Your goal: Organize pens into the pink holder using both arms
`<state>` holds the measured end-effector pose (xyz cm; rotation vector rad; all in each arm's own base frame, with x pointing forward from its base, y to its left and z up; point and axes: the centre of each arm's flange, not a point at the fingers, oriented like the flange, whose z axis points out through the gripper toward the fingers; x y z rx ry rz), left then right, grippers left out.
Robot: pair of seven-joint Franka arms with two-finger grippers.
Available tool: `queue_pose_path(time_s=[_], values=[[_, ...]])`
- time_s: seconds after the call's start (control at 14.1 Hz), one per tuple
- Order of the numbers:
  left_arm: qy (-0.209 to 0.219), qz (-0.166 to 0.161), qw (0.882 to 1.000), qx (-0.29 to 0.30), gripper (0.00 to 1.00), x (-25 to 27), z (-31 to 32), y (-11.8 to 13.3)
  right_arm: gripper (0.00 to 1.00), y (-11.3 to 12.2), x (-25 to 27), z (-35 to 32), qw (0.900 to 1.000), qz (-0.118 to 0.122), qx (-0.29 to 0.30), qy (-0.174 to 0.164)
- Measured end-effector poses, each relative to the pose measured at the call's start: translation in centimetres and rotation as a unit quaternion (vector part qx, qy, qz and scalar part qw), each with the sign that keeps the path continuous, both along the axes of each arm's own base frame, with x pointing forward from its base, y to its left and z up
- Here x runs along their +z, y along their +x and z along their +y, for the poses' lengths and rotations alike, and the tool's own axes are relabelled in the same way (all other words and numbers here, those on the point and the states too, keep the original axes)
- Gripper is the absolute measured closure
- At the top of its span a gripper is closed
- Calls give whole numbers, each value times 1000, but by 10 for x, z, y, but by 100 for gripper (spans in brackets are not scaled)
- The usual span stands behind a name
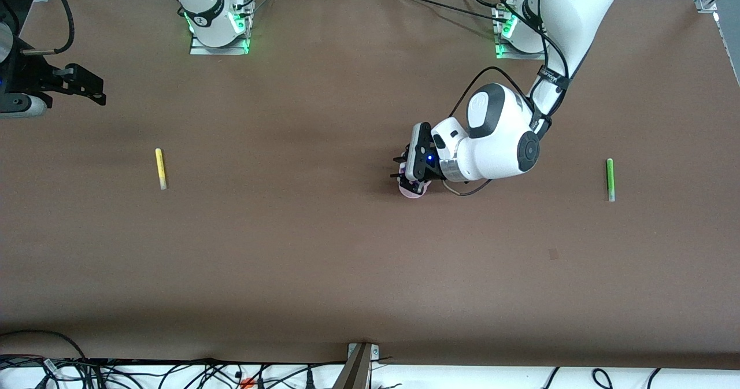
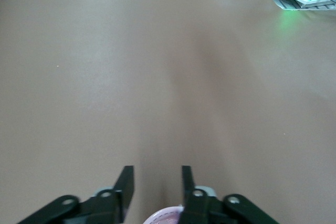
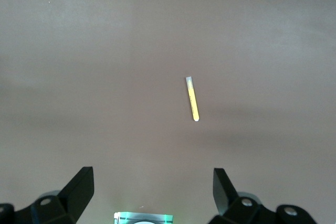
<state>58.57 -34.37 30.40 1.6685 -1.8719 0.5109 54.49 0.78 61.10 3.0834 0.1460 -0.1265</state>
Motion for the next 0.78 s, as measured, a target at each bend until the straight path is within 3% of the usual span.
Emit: queue_pose_path(time_s=[0.14, 0.21, 0.35, 0.42, 0.57, 0.78], values=[[1, 9, 1000, 12, 28, 19, -1, -2, 0, 0, 0, 0, 1000, 0, 0, 0], [5, 30, 999, 22, 17, 31, -1, -6, 0, 0, 0, 0, 1000, 0, 0, 0], [49, 67, 996, 42, 0, 51, 4, -12, 0, 0, 0, 0, 1000, 0, 0, 0], [86, 86, 991, 61, 0, 59, 10, -15, 0, 0, 0, 0, 1000, 0, 0, 0], [174, 116, 972, 106, 0, 73, 21, -23, 0, 0, 0, 0, 1000, 0, 0, 0], [296, 146, 921, 206, 0, 102, 28, -40, 0, 0, -1, 2, 1000, 1, 1, 0]])
